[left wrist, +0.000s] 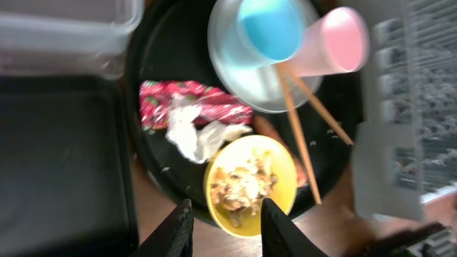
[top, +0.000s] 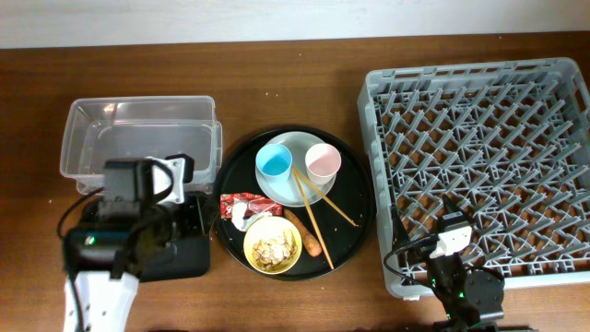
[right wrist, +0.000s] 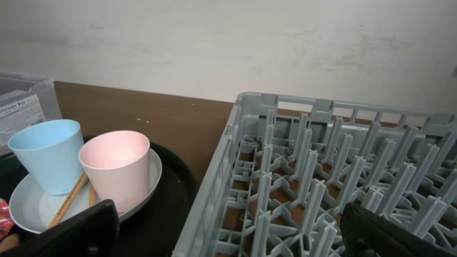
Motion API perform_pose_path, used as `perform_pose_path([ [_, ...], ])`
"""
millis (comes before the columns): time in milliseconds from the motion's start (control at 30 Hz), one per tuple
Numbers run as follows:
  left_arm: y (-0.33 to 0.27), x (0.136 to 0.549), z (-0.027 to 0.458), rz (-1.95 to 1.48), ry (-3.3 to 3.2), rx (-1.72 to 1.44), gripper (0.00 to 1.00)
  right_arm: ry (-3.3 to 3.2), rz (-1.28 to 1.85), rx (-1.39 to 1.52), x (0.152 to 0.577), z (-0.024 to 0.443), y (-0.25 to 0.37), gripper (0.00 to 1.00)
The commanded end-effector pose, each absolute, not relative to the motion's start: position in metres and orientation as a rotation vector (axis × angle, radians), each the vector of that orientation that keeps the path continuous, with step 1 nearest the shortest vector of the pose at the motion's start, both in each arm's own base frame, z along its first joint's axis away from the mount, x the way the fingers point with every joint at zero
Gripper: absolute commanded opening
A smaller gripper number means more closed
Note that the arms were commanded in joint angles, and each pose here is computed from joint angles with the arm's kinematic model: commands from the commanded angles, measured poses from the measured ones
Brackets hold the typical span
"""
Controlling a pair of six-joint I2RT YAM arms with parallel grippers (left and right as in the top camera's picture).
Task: Sort waste into correct bins and load items into the dishwasher rack
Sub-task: 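Grasp the white tissue with the left gripper and drop it in the clear bin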
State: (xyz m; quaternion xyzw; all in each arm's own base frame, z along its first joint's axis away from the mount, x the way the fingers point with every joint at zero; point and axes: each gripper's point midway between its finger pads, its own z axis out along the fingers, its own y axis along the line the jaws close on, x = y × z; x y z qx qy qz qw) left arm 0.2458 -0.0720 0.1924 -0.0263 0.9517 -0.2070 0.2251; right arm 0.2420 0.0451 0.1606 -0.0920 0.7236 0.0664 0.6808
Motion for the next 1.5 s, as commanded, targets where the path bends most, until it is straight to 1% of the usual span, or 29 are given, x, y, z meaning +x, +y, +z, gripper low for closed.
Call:
perform_pose_path([
  [0, -0.064, 0.251, 0.151, -0.403, 2.767, -0.284, 0.32, 1.629, 0.149, -0.204, 0.242, 0.158, 0.045, 0.98],
  [100, -0.071, 0.267, 0.121, -0.249, 2.832, -0.279, 0.33, 1.629, 0.149, -0.204, 0.242, 0.158, 0.045, 0.98],
  [133, -0.081, 0.271, 0.108, -0.247, 2.868, -0.243, 0.34, 1.629, 0.149, -0.204, 0.242, 0.158, 0.045, 0.98],
  [200, -0.097, 0.275, 0.083, -0.23, 2.934, -0.185, 0.38, 1.629, 0.149, -0.204, 0.242, 0.158, 0.045, 0.98],
  [300, -0.106, 0.283, 0.044, -0.196, 3.012, -0.161, 0.41, 1.629, 0.149, -0.204, 0.242, 0.158, 0.045, 0.99],
  [367, -0.107, 0.284, 0.021, -0.174, 3.066, -0.167, 0.41, 1.629, 0.148, -0.204, 0.242, 0.158, 0.045, 0.98],
  [433, -0.106, 0.281, 0.01, -0.156, 3.1, -0.171, 0.41, 1.629, 0.148, -0.203, 0.242, 0.158, 0.045, 0.98],
  [467, -0.105, 0.28, 0.008, -0.152, 3.107, -0.172, 0.33, 1.629, 0.148, -0.203, 0.242, 0.158, 0.045, 0.98],
  [500, -0.106, 0.28, 0.008, -0.155, 3.105, -0.172, 0.21, 1.629, 0.149, -0.204, 0.242, 0.158, 0.045, 0.98],
  [533, -0.106, 0.281, 0.009, -0.155, 3.104, -0.171, 0.07, 1.629, 0.149, -0.204, 0.242, 0.158, 0.045, 0.98],
  [567, -0.106, 0.281, 0.01, -0.156, 3.104, -0.171, 0.0, 1.629, 0.148, -0.203, 0.242, 0.158, 0.045, 0.98],
  [633, -0.109, 0.29, 0.034, -0.175, 3.073, -0.166, 0.0, 1.629, 0.149, -0.204, 0.242, 0.158, 0.045, 0.98],
  [733, -0.116, 0.318, 0.104, -0.233, 2.902, -0.108, 0.0, 1.629, 0.148, -0.203, 0.242, 0.158, 0.045, 0.98],
  [767, -0.107, 0.333, 0.141, -0.183, 2.774, -0.116, 0.0, 1.629, 0.149, -0.204, 0.242, 0.158, 0.045, 0.98],
  [833, -0.069, 0.349, 0.184, 0.056, 2.576, -0.194, 0.0, 1.629, 0.149, -0.204, 0.242, 0.158, 0.045, 0.98],
  [867, -0.051, 0.353, 0.193, 0.15, 2.518, -0.256, 0.0, 1.629, 0.149, -0.204, 0.242, 0.158, 0.045, 0.98],
  [900, -0.036, 0.357, 0.197, 0.225, 2.477, -0.315, 0.0, 1.629, 0.149, -0.204, 0.242, 0.158, 0.045, 0.98],
  [967, -0.021, 0.366, 0.188, 0.257, 2.478, -0.37, 0.0, 1.629, 0.149, -0.204, 0.242, 0.158, 0.045, 0.98],
  [1100, 0.003, 0.394, 0.143, 0.31, 2.516, -0.461, 0.0, 1.629, 0.149, -0.204, 0.242, 0.158, 0.045, 0.98],
  [1200, 0.012, 0.404, 0.114, 0.334, 2.556, -0.495, 0.0, 1.629, 0.148, -0.204, 0.242, 0.158, 0.045, 0.98],
  [1233, 0.013, 0.404, 0.106, 0.336, 2.578, -0.496, 0.09, 1.629, 0.149, -0.204, 0.242, 0.158, 0.045, 0.98],
  [1267, 0.012, 0.404, 0.105, 0.335, 2.579, -0.495, 0.34, 1.629, 0.149, -0.204, 0.242, 0.158, 0.045, 0.98],
  [1300, 0.012, 0.406, 0.111, 0.327, 2.562, -0.497, 0.62, 1.629, 0.149, -0.204, 0.242, 0.158, 0.045, 0.98],
  [1333, 0.012, 0.411, 0.127, 0.308, 2.524, -0.5, 0.76, 1.629, 0.149, -0.204, 0.242, 0.158, 0.045, 0.98],
  [1367, 0.011, 0.414, 0.137, 0.294, 2.498, -0.502, 0.82, 1.629, 0.148, -0.203, 0.242, 0.158, 0.045, 0.98],
  [1400, 0.009, 0.415, 0.163, 0.249, 2.443, -0.503, 0.84, 1.629, 0.149, -0.204, 0.242, 0.158, 0.045, 0.98],
  [1467, -0.01, 0.403, 0.179, 0.089, 2.466, -0.464, 0.84, 1.629, 0.149, -0.204, 0.242, 0.158, 0.045, 0.98],
])
